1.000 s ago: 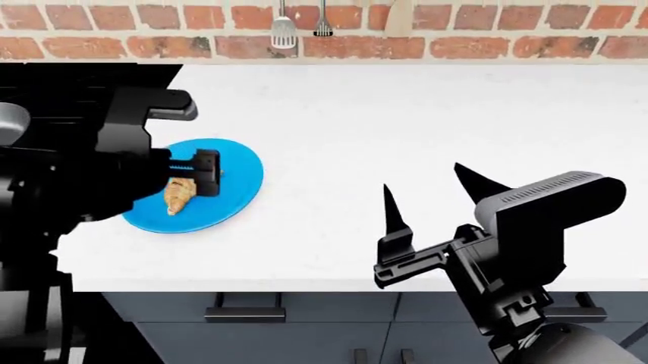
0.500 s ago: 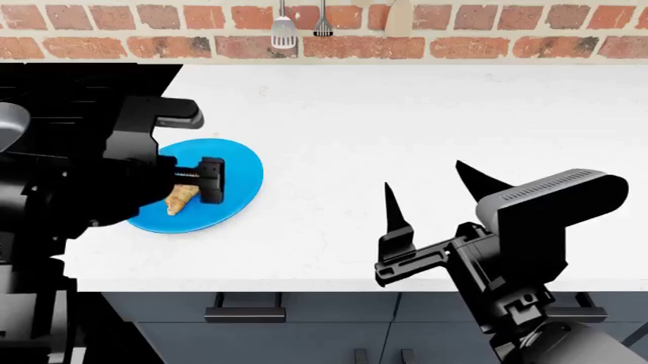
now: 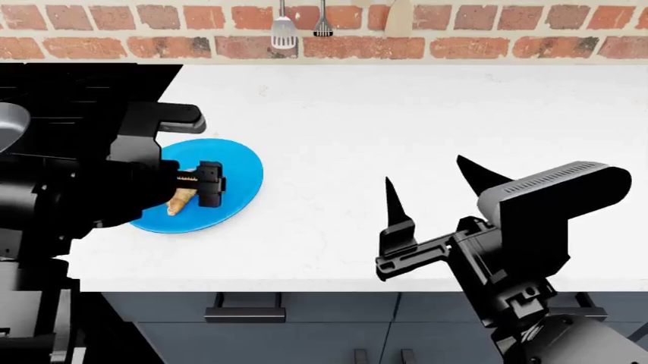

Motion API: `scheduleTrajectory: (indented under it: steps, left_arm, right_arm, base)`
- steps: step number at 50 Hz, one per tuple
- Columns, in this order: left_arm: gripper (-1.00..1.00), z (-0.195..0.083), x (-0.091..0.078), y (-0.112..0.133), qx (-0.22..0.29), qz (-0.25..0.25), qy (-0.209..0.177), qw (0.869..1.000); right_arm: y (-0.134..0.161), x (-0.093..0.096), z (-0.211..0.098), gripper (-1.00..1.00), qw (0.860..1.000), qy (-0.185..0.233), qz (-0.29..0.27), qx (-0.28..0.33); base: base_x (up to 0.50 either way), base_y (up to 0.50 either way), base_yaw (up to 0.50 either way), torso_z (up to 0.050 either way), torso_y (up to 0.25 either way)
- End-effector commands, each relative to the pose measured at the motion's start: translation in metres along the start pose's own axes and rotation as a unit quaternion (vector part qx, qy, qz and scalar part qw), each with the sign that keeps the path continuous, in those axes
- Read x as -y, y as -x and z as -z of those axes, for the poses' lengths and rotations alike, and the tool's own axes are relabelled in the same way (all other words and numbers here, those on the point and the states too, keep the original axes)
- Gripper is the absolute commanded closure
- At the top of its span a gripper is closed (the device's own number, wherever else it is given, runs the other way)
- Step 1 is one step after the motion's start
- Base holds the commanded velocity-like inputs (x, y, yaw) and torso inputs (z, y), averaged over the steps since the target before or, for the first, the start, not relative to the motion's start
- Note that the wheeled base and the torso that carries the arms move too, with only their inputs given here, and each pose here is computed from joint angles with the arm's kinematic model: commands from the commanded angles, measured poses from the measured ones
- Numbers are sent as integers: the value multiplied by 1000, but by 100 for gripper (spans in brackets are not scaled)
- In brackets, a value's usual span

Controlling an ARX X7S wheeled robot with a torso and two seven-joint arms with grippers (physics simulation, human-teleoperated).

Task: Pick the croissant and place it on the pan. Then turn on the stove to warm the croissant.

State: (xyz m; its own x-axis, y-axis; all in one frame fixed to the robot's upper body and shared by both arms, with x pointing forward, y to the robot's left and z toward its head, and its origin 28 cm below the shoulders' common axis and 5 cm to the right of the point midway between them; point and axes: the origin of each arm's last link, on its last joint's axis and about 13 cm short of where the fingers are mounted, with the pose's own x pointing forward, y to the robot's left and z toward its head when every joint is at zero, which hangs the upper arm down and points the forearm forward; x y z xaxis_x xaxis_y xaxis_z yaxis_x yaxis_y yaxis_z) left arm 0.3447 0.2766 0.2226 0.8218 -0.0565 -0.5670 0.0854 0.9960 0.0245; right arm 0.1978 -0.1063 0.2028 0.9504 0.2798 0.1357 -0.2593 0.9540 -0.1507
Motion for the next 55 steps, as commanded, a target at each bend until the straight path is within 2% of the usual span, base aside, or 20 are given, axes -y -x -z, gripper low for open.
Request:
scheduleTrajectory:
  steps: [1, 24, 35, 55]
  left_arm:
    - [100, 1, -1, 2, 6, -11, -2, 1000]
    - [100, -20, -5, 25, 50, -21, 8, 999]
    - [100, -33, 2, 64, 103, 6, 14, 995]
    - [100, -15, 9, 101, 141, 36, 13, 989]
  right_arm:
    - [0, 1, -4, -100, 1000, 0, 0, 6]
    - [3, 1, -8, -100, 1000, 1, 3, 16]
    - [5, 2, -17, -100, 999, 13, 6, 29]
    - [3, 2, -13, -100, 999, 18, 8, 26]
  base:
    - [0, 0, 0, 0, 0]
    - [0, 0, 0, 0, 0]
    - [0, 0, 0, 0, 0]
    - [0, 0, 0, 0, 0]
